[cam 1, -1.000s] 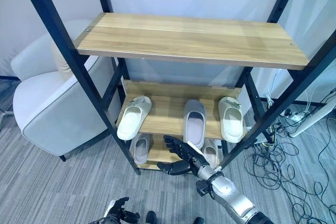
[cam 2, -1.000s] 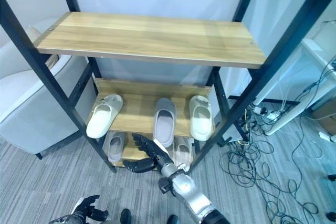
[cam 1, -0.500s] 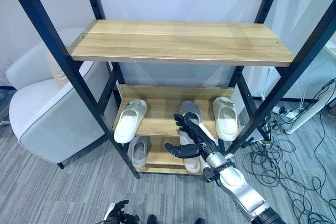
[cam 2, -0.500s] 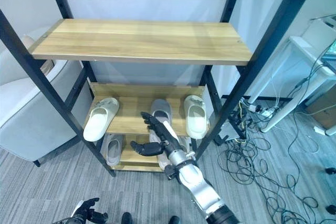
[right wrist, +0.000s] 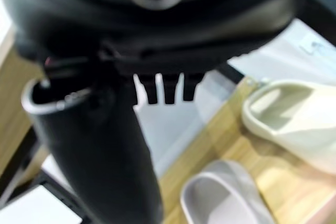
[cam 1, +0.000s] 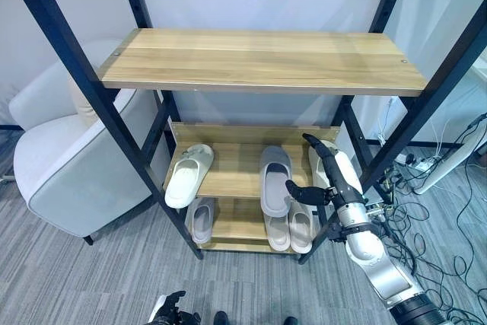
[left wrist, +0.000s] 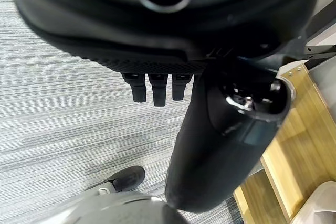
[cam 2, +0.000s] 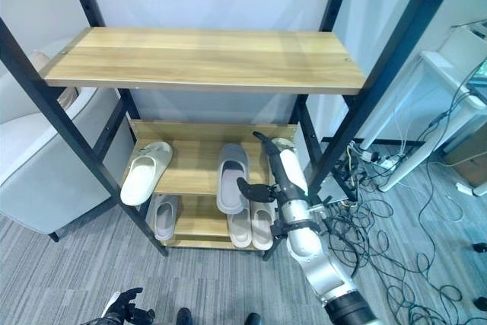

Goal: Arrange the slippers neatly on the shoe rack.

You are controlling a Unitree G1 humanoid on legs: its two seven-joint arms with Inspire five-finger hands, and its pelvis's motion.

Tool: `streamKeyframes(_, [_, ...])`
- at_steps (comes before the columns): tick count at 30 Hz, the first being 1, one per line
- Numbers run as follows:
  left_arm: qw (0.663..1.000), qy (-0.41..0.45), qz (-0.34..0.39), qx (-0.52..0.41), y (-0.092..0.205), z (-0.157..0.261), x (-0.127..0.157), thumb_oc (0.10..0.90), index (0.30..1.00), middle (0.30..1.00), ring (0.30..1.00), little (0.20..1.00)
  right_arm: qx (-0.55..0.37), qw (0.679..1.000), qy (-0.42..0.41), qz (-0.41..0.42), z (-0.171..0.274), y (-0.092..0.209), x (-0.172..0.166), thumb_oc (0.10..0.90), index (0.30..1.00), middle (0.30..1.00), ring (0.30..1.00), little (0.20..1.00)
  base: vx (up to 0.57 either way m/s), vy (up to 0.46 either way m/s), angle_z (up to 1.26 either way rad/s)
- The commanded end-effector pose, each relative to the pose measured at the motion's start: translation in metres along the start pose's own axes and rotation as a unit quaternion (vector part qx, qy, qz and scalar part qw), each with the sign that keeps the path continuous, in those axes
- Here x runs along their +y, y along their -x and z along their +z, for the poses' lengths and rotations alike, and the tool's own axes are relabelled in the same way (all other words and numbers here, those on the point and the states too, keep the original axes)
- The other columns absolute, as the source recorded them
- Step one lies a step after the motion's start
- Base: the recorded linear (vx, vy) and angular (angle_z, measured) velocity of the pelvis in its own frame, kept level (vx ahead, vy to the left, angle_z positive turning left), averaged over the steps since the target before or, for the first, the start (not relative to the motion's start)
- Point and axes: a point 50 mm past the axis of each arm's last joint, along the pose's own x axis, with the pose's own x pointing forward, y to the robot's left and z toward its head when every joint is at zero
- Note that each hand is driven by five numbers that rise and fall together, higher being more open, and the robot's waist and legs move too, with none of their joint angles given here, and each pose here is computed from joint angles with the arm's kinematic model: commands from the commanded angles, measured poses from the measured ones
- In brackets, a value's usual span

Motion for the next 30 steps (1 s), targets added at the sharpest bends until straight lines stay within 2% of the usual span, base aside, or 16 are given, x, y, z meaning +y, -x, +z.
streamKeyframes(1, [0.998,-0.040,-0.040,-0.006,0.002,0.002,-0.024,0.800,0.900,0.900,0.900,0.900,-0.118,0.988,0.024,-0.099,0.042,-0.037,-0.043,0.800,0.900,0.900,0.900,0.900,0.04,0.013,0.01])
streamKeyframes(4, [0.998,-0.043,-0.044,0.000,0.003,-0.001,-0.025,0.800,0.900,0.900,0.900,0.900,-0.097,0.988,0.056,-0.103,0.032,-0.042,-0.046,0.800,0.900,0.900,0.900,0.900,0.03,0.009,0.01])
streamKeyframes(14, [0.998,-0.048,-0.048,-0.003,0.002,0.001,-0.023,0.800,0.900,0.900,0.900,0.900,-0.071,0.987,0.091,-0.110,0.023,-0.059,-0.053,0.800,0.900,0.900,0.900,0.900,0.01,0.009,0.05])
streamKeyframes(26, [0.999,-0.036,-0.036,-0.019,0.000,0.012,-0.019,0.800,0.900,0.900,0.900,0.900,-0.042,0.989,0.082,-0.117,0.025,-0.091,-0.045,0.800,0.900,0.900,0.900,0.900,0.00,0.006,0.05])
streamKeyframes(27, [0.999,-0.035,-0.035,-0.020,-0.001,0.012,-0.019,0.800,0.900,0.900,0.900,0.900,-0.040,0.989,0.081,-0.117,0.025,-0.092,-0.044,0.696,0.745,0.745,0.745,0.745,0.00,0.004,0.08])
streamKeyframes(28, [0.999,-0.034,-0.035,-0.020,0.000,0.012,-0.020,0.800,0.900,0.900,0.900,0.900,-0.038,0.989,0.080,-0.115,0.026,-0.094,-0.043,0.525,0.488,0.488,0.488,0.488,0.01,0.004,0.09])
streamKeyframes(29, [0.999,-0.033,-0.034,-0.020,-0.001,0.013,-0.019,0.800,0.900,0.900,0.900,0.900,-0.036,0.990,0.080,-0.113,0.025,-0.095,-0.041,0.525,0.488,0.488,0.488,0.488,0.01,0.000,0.09])
streamKeyframes(30, [0.999,-0.033,-0.034,-0.020,-0.001,0.013,-0.019,0.800,0.900,0.900,0.900,0.900,-0.036,0.990,0.080,-0.113,0.025,-0.095,-0.041,0.400,0.300,0.300,0.300,0.300,0.01,0.003,0.04])
